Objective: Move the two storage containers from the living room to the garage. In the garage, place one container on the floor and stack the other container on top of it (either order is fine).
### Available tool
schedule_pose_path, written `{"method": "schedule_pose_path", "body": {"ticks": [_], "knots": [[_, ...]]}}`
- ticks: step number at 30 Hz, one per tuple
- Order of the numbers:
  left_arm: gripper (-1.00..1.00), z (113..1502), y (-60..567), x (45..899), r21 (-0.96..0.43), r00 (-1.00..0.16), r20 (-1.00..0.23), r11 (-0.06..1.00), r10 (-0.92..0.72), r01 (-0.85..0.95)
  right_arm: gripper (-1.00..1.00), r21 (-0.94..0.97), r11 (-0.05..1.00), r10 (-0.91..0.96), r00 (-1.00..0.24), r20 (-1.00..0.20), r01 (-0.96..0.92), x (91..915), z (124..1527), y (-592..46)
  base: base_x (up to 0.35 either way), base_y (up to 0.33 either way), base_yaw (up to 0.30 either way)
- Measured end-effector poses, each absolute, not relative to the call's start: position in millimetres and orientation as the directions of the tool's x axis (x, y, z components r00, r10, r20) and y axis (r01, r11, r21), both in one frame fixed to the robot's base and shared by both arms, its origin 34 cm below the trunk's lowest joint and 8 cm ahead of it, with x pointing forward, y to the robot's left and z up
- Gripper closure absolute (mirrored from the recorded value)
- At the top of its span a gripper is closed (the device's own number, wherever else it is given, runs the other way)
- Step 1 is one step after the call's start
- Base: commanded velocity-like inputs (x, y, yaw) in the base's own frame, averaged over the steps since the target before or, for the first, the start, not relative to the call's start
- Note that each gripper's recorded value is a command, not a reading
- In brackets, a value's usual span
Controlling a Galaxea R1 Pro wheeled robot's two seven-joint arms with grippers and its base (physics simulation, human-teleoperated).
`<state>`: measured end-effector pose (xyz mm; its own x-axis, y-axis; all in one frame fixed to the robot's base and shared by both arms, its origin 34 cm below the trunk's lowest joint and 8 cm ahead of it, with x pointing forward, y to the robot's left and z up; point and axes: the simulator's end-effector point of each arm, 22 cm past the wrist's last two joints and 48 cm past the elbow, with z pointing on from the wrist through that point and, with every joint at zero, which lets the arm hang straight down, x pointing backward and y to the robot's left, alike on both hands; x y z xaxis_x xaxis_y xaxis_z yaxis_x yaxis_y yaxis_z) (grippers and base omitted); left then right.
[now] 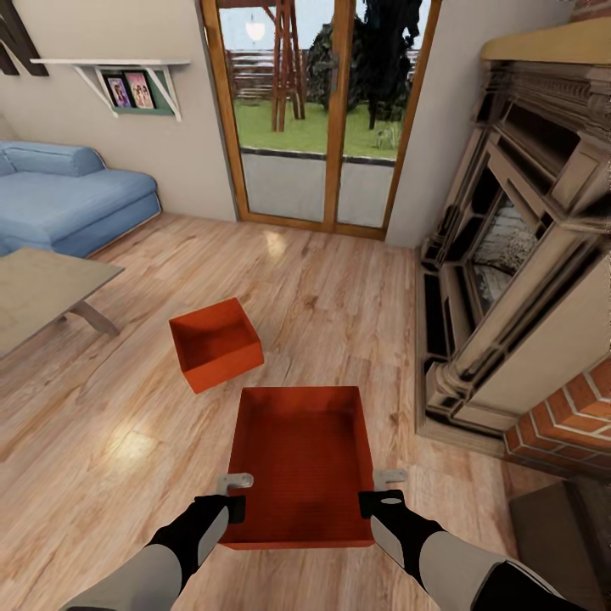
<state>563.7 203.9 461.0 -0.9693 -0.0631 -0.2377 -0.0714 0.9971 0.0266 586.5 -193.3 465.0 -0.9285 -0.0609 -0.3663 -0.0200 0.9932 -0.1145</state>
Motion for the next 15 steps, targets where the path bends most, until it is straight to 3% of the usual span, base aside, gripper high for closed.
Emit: {"method": "schedule_pose_path", "body": {"ticks": [15], "knots": [[1.00, 486, 204, 565, 0.027, -0.969, -0.238, 0.997, -0.063, -0.071, 1.00, -0.114, 0.993, -0.060, -0.928, -0.367, -0.020, 587, 490, -193, 0.000, 0.000, 0.000]]}}
